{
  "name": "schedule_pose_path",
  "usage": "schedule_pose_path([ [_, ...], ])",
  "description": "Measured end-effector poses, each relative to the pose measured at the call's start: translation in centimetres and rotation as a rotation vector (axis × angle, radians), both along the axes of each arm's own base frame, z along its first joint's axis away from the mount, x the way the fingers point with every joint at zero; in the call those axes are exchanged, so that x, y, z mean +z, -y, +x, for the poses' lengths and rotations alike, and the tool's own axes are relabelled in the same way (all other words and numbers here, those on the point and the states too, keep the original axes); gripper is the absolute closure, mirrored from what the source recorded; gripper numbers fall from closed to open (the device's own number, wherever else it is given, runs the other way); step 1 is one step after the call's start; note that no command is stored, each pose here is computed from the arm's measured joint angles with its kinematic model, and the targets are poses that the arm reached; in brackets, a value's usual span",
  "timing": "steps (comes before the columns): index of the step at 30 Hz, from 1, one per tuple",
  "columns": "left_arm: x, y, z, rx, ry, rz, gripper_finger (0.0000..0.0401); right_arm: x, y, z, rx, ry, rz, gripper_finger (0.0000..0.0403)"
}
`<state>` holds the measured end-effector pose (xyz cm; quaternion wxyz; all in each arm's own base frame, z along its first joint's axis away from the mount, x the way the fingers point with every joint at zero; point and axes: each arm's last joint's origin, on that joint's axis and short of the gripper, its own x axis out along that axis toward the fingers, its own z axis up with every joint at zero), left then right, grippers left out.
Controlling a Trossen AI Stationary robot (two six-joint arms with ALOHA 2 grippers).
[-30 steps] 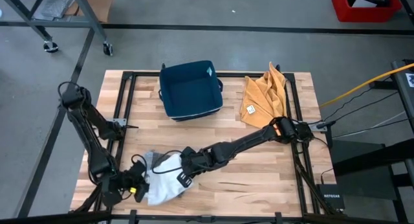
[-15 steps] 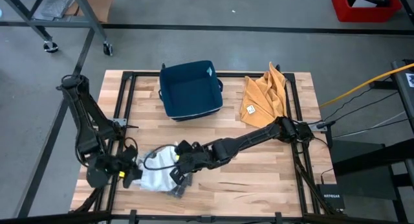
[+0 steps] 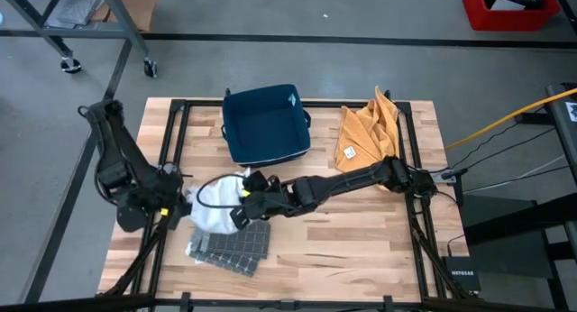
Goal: Fold towel
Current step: Stack the folded white patterned towel on top of the folded gray patterned towel
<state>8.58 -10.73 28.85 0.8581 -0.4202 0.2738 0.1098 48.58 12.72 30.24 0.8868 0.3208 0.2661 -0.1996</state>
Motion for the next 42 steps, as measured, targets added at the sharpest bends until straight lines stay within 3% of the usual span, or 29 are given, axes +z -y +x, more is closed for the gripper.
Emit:
schedule_pose_path([
  [8,-0.3,-1.0,0.6,0.003,-0.028,0.147,0.0400,-0.2,-0.5,-0.4,-0.048,-0.012,0.004,0.0389],
  [20,-2.3,0.5,1.6,-0.081,-0.160,0.221,0.0400,-3.1,-4.3,-1.9,-0.161,-0.027,0.016,0.0389],
  [35,-5.2,5.7,2.7,-0.220,-0.290,0.153,0.0400,-8.2,-9.6,-3.4,-0.149,0.094,0.200,0.0388],
  [42,-6.7,7.2,2.4,-0.205,-0.398,0.087,0.0385,-9.5,-11.7,-4.8,-0.156,0.091,0.268,0.0387],
])
